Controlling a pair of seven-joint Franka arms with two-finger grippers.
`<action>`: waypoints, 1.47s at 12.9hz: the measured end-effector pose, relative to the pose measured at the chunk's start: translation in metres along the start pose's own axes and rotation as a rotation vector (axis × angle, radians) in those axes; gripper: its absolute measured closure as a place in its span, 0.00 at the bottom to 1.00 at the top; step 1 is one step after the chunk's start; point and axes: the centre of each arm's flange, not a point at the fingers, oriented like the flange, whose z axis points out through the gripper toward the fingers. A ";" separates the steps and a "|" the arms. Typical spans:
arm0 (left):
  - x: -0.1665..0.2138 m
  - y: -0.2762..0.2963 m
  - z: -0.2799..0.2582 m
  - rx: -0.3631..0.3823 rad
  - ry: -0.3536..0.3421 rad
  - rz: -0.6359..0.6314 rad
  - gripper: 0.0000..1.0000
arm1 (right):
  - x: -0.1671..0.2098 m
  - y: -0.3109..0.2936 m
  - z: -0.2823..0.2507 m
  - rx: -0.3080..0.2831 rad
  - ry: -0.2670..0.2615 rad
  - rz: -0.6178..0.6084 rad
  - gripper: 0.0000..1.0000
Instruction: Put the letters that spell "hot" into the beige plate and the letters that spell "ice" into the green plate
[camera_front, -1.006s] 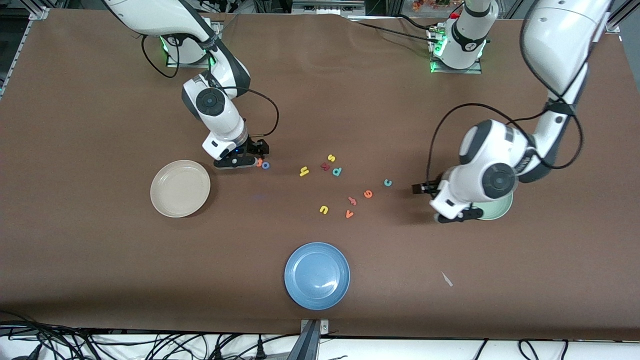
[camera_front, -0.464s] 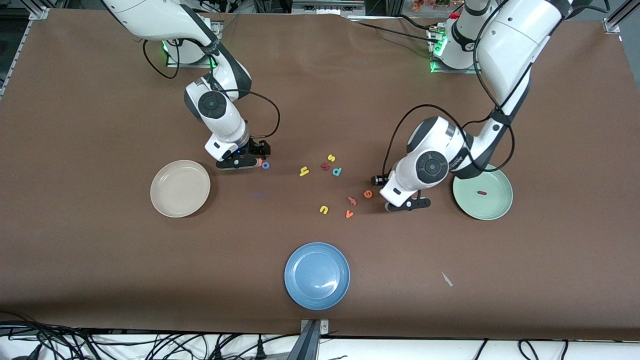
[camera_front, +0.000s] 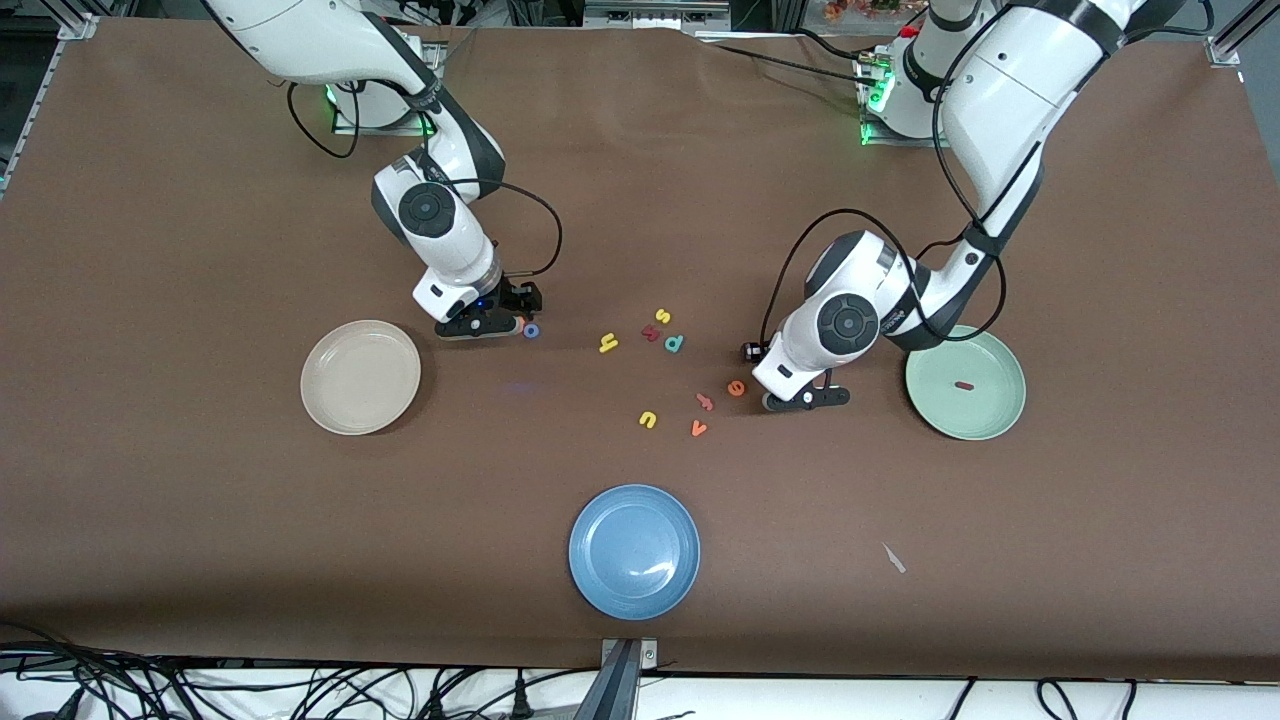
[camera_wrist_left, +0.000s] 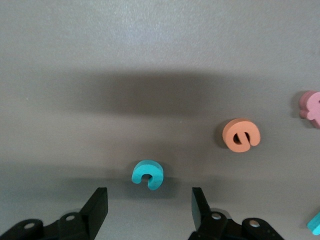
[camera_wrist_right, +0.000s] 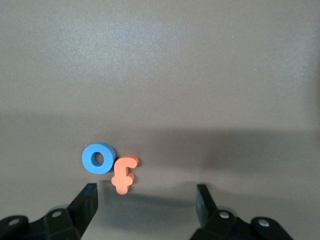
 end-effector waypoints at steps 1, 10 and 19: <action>-0.001 0.000 0.001 0.001 -0.002 0.000 0.26 | 0.000 0.000 0.001 0.001 0.002 -0.004 0.19; 0.002 -0.003 0.010 0.003 0.009 0.005 0.40 | 0.001 -0.002 -0.001 -0.003 0.018 -0.027 0.56; 0.003 -0.004 0.005 0.006 0.016 0.006 0.84 | 0.005 -0.005 -0.005 0.013 0.049 -0.039 0.55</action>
